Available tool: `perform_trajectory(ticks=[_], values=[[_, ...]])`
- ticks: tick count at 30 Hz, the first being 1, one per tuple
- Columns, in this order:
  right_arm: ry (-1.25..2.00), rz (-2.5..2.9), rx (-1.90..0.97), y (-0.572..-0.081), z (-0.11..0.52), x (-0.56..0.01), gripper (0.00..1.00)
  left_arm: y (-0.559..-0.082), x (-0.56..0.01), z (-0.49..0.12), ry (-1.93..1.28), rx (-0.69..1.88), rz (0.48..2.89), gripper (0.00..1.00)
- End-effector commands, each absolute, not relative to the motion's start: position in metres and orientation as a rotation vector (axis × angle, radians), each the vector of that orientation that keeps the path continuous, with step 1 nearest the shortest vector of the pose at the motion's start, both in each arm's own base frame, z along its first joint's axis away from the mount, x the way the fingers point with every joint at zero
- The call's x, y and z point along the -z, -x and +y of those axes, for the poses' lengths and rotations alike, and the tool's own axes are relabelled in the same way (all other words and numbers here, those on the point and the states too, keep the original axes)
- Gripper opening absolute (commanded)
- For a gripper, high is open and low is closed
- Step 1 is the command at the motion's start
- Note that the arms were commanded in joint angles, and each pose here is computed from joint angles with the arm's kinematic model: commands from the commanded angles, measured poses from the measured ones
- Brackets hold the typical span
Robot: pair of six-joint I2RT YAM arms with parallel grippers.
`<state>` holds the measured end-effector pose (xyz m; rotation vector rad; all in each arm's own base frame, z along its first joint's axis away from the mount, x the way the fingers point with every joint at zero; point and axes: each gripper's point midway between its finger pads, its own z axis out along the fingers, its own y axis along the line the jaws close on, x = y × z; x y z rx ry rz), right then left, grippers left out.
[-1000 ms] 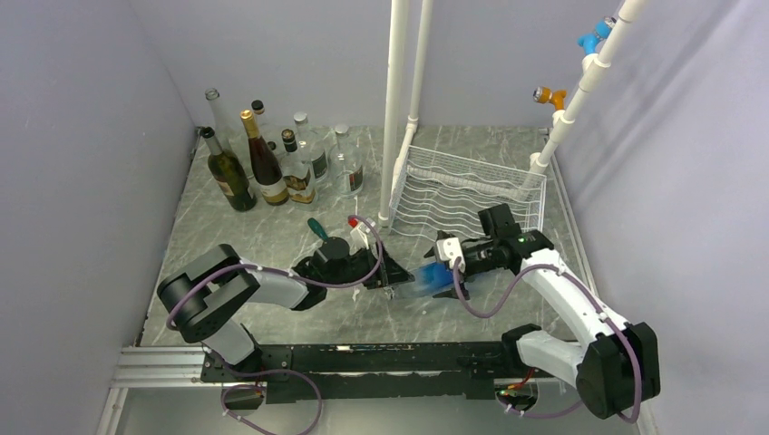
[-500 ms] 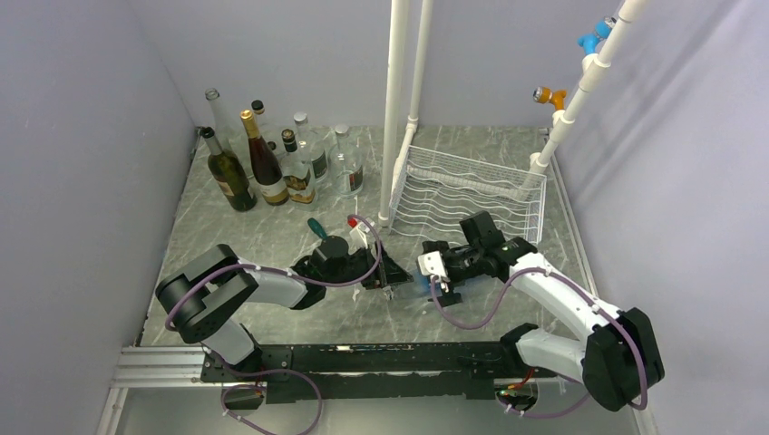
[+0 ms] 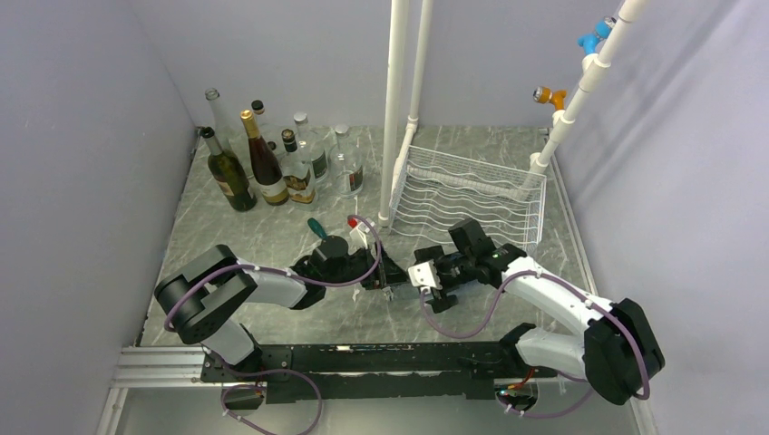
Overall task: Take the wine bottle off the wine rack
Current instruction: Pick up the wine bottle from the wine rack.
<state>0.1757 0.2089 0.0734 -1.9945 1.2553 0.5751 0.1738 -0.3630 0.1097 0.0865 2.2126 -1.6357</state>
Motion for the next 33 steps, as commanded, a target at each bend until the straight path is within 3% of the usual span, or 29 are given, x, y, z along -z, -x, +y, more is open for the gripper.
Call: perform_trajectory(ticks=[1,7,11,15,19,21,26,33], values=[[1.996,1.203,-0.508,-0.185,0.215,-0.074,0.96,-0.174,-0.137,-0.367,-0.105,1.714,2.132,0.0],[2.01,1.185,-0.498,-0.185,0.219,-0.075,0.86,-0.175,-0.136,-0.366,-0.095,1.709,2.13,0.0],[2.019,1.174,-0.501,-0.184,0.223,-0.078,0.71,-0.175,-0.137,-0.365,-0.089,1.707,2.126,0.0],[2.029,1.167,-0.517,-0.182,0.224,-0.081,0.5,-0.174,-0.137,-0.365,-0.091,1.706,2.129,0.06],[2.026,1.167,-0.538,-0.18,0.226,-0.085,0.21,-0.174,-0.139,-0.363,-0.097,1.707,2.121,0.17],[2.022,1.17,-0.553,-0.179,0.227,-0.087,0.12,-0.173,-0.141,-0.362,-0.1,1.711,2.114,0.23],[2.006,1.172,-0.599,-0.175,0.23,-0.093,0.0,-0.172,-0.151,-0.355,-0.114,1.72,2.049,0.45],[1.967,1.169,-0.687,-0.168,0.236,-0.107,0.0,-0.172,-0.165,-0.341,-0.142,1.663,1.969,0.66]])
